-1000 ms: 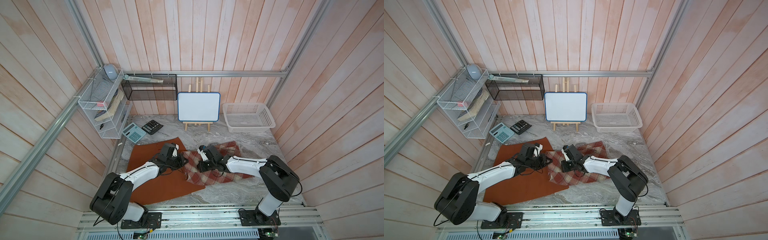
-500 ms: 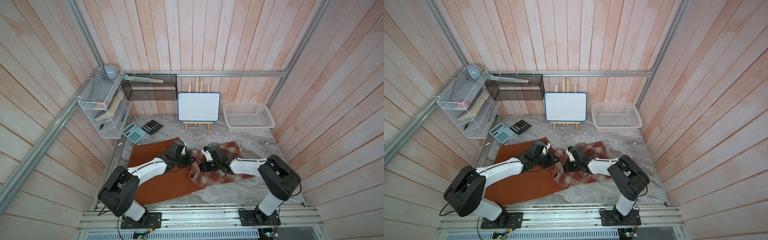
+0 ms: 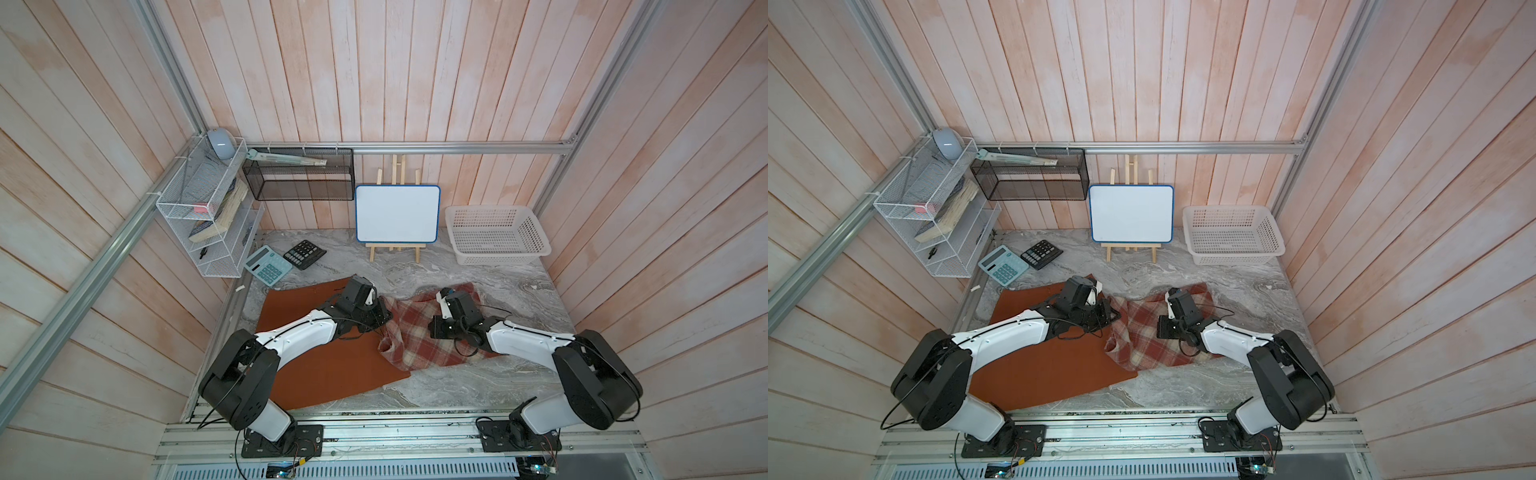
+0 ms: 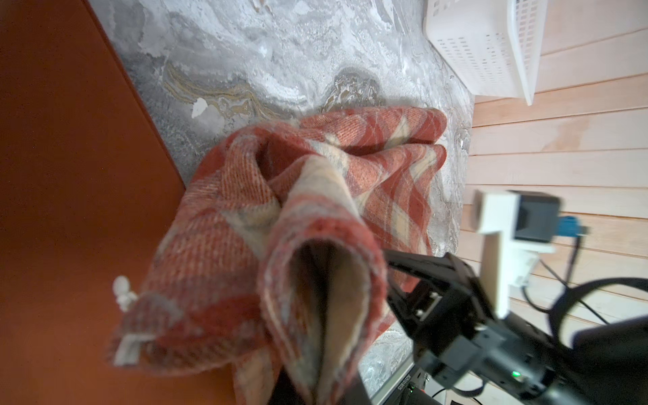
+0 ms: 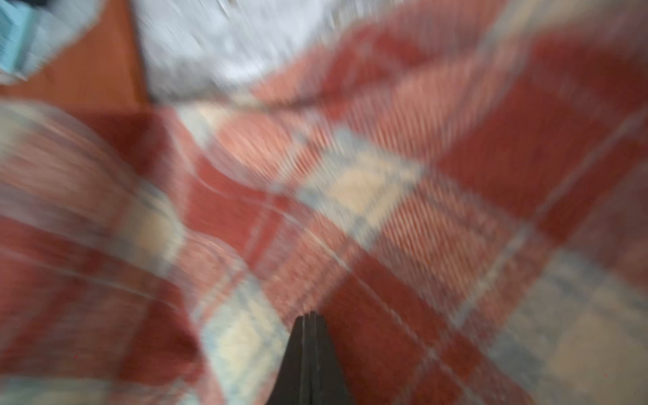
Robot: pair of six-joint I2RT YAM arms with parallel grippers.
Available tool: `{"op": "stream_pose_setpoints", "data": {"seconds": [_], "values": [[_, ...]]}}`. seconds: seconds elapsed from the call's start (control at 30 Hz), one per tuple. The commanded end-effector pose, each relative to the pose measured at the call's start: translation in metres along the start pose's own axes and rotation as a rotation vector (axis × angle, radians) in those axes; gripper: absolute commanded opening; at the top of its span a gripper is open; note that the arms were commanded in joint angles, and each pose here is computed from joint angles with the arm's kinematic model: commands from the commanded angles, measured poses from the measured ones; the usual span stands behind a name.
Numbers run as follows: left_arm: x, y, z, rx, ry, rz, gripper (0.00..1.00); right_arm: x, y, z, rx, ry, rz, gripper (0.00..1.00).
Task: Roll up the skirts
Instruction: Roll the skirt at the center of the board.
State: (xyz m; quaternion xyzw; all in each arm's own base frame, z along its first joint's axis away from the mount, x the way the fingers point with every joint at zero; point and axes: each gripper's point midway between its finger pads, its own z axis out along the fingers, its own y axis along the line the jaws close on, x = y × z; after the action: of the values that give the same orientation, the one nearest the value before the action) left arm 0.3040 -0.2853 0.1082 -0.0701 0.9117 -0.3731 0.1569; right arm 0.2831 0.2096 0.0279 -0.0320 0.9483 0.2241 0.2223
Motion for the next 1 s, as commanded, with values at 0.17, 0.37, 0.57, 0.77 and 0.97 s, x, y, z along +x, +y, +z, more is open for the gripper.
{"op": "stream_pose_setpoints", "data": {"seconds": [0.17, 0.37, 0.57, 0.77, 0.97], "values": [[0.0, -0.025, 0.017, -0.004, 0.006, 0.06, 0.0, 0.022, -0.008, 0.024, -0.002, 0.078, -0.001, 0.0], [0.012, -0.029, 0.045, -0.025, 0.08, 0.042, 0.0, 0.025, -0.004, 0.024, -0.034, 0.082, 0.01, 0.0], [0.015, -0.039, 0.055, -0.046, 0.067, 0.054, 0.05, 0.026, 0.001, 0.02, -0.062, 0.072, 0.019, 0.0], [0.019, -0.053, 0.07, 0.005, 0.065, 0.06, 0.11, 0.021, 0.009, 0.009, -0.074, 0.042, 0.016, 0.03], [0.015, -0.069, 0.078, 0.073, 0.039, 0.08, 0.45, 0.022, 0.008, 0.004, -0.076, 0.031, 0.026, 0.14]]}}
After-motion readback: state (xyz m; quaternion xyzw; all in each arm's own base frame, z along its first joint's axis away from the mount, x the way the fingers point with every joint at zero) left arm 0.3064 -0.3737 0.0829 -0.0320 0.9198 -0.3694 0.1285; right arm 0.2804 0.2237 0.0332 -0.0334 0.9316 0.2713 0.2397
